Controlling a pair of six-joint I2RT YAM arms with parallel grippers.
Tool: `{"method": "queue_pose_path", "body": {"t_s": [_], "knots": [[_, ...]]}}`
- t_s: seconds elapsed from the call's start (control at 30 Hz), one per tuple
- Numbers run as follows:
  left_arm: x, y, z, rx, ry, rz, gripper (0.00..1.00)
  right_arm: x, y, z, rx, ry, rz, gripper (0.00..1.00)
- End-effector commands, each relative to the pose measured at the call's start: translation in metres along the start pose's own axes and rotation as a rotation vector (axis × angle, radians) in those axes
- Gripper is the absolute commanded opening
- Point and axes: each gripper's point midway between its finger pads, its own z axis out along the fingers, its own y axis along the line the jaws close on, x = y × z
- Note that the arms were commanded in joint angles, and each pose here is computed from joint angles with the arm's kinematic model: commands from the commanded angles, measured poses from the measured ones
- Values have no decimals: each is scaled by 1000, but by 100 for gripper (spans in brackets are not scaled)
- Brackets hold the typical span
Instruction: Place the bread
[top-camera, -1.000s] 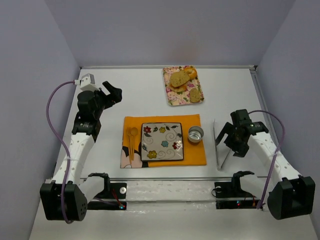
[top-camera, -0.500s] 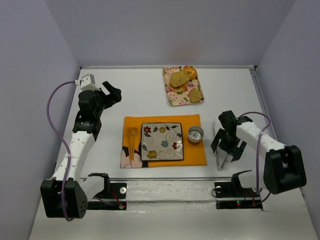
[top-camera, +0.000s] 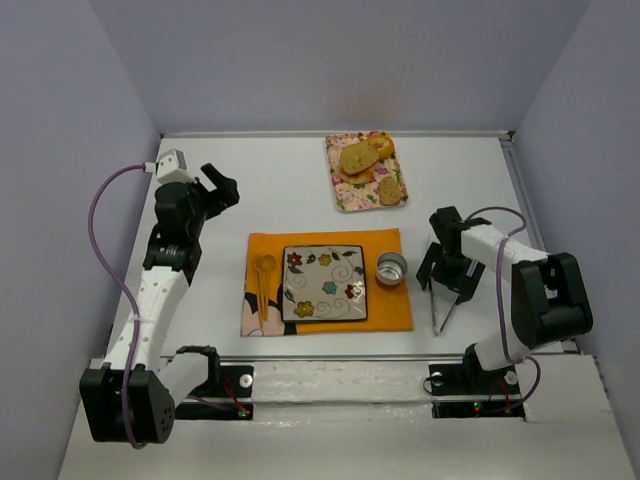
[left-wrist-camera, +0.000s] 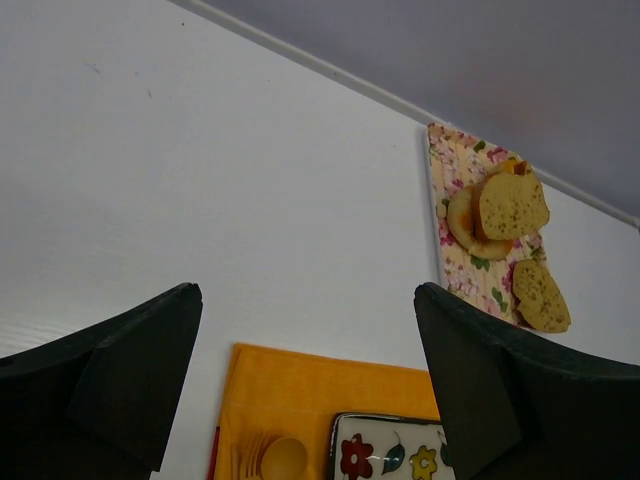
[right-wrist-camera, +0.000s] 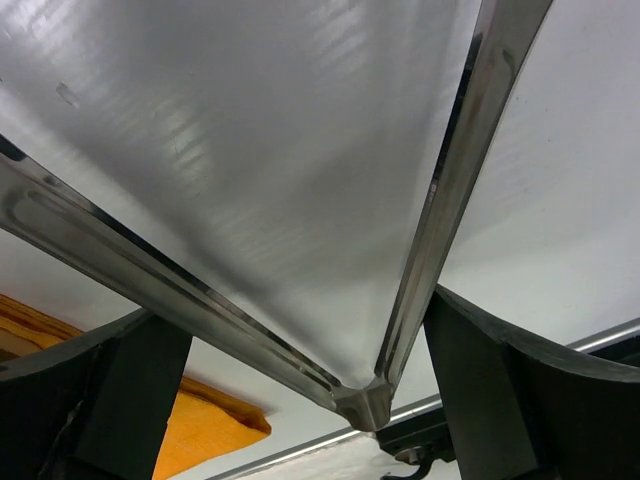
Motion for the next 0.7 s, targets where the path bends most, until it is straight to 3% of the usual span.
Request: {"method": "queue_pose_path", "body": {"t_s": [0.0, 0.47, 0.57, 0.6, 0.67], "knots": [[-28, -8, -15, 20, -94, 16, 99, -22, -3, 14, -11, -77, 53, 100], [-45, -5, -35, -5, -173, 6, 99, -23, 0, 32, -115, -113, 39, 92], [-46, -5, -37, -9, -179, 2, 99, -26, 0, 32, -125, -124, 60, 71], [-45, -4, -37, -9, -177, 2, 99, -26, 0, 31, -127, -128, 68, 57], [-47, -5, -39, -5, -184, -1, 99, -27, -1, 32, -119, -132, 74, 49]]}}
